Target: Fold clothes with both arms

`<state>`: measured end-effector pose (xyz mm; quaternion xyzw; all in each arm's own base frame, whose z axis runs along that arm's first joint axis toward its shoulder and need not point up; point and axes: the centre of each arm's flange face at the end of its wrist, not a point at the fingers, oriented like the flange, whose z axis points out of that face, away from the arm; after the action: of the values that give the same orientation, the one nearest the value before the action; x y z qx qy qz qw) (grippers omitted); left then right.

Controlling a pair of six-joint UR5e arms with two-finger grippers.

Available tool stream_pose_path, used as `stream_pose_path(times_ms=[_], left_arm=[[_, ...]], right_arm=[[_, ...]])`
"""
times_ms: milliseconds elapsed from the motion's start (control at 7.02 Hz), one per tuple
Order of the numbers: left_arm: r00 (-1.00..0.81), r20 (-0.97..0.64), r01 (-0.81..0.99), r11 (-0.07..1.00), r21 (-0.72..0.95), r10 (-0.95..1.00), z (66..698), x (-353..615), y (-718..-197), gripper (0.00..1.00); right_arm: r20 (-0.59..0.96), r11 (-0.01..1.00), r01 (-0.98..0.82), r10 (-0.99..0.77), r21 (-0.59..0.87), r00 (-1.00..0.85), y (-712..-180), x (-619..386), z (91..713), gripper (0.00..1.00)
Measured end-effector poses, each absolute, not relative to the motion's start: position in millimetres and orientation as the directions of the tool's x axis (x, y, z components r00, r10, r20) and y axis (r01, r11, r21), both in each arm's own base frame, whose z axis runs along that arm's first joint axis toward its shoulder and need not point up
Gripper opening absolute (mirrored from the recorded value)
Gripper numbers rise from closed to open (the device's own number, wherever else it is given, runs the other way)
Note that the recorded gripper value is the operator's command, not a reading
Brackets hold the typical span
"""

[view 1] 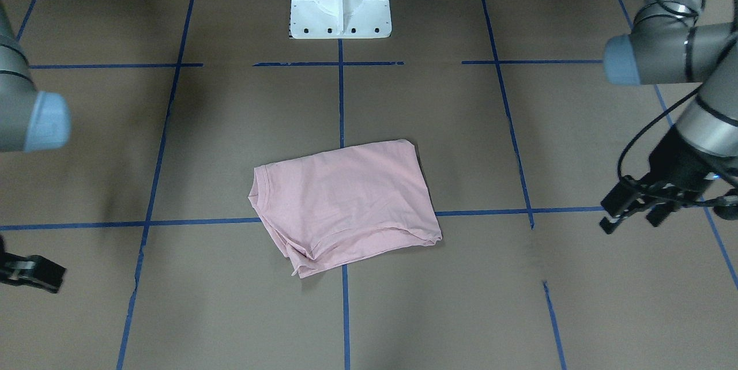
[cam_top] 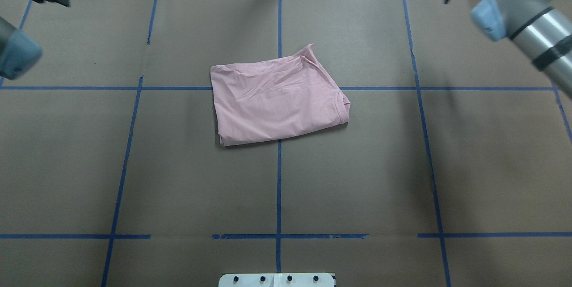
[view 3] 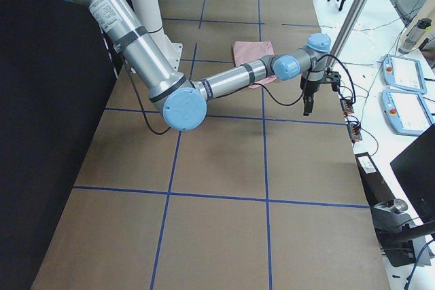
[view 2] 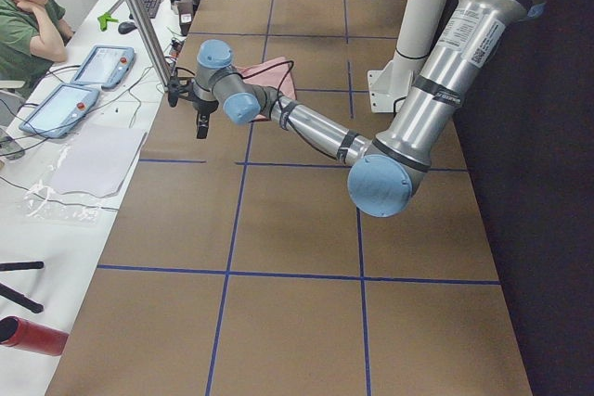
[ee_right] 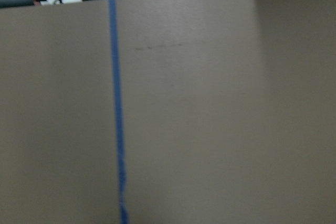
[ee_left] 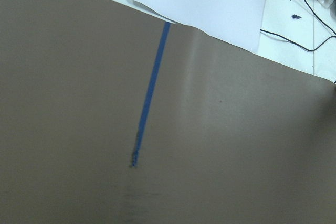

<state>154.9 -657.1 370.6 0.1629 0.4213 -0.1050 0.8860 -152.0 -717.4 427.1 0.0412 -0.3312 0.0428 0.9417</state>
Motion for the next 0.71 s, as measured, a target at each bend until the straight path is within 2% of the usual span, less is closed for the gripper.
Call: stream_pose_path(times_ms=[285,712], left_arm=[[0.742,-0.664,0.162,0.937,0.308,0.091,413,69,-655,1.0],[0.746,-0.605,-0.028,0.922,0.387,0.277,493,-20,-605,1.0]], right_arm=[[0.646,0.996,0.029,-0.074,0.08,0.76,-679,-36,513,1.0],[0.707,0.99,0.093,-0.139,0.104,0.693,-603,47,610,1.0]])
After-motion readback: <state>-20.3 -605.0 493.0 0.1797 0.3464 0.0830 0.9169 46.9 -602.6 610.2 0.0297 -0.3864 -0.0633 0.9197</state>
